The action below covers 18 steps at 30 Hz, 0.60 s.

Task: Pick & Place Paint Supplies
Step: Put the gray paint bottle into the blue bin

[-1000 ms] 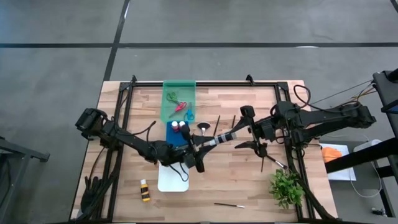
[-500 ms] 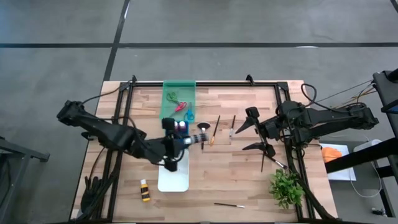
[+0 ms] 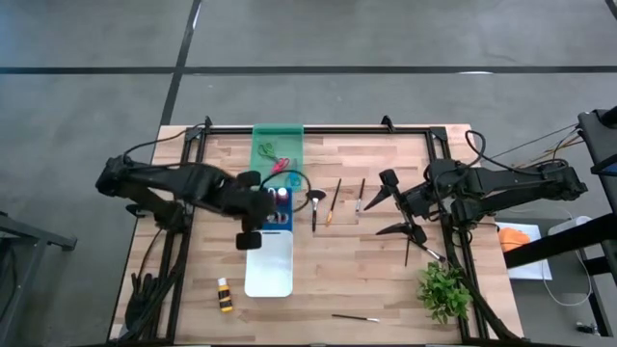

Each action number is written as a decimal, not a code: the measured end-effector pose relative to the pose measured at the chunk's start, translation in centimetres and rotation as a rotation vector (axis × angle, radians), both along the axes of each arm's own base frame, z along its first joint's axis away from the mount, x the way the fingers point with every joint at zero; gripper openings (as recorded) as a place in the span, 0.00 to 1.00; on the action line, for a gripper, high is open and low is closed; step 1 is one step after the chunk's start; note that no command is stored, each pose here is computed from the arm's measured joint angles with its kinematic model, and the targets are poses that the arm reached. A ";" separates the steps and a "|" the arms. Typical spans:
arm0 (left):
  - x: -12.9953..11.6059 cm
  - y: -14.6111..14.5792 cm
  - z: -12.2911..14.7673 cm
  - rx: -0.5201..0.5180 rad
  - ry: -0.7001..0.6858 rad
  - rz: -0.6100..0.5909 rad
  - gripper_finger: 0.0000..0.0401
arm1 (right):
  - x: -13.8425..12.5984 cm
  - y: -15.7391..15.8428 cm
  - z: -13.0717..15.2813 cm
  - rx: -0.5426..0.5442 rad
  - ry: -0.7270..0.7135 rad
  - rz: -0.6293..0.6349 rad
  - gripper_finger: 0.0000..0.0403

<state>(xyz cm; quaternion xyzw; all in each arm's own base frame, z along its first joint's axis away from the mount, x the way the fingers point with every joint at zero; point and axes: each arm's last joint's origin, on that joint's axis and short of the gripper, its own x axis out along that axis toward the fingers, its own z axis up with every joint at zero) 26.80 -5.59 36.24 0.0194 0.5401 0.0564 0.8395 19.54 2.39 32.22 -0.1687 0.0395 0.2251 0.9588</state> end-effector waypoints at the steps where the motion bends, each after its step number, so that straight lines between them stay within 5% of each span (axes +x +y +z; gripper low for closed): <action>1: 0.2 0.6 -0.4 -0.019 0.033 0.015 0.30 | 0.0 0.0 -0.1 -0.001 0.009 0.000 0.76; 18: 6.3 6.2 -4.2 -0.171 0.381 0.026 0.30 | 0.0 0.0 -2.2 -0.008 0.092 -0.006 0.76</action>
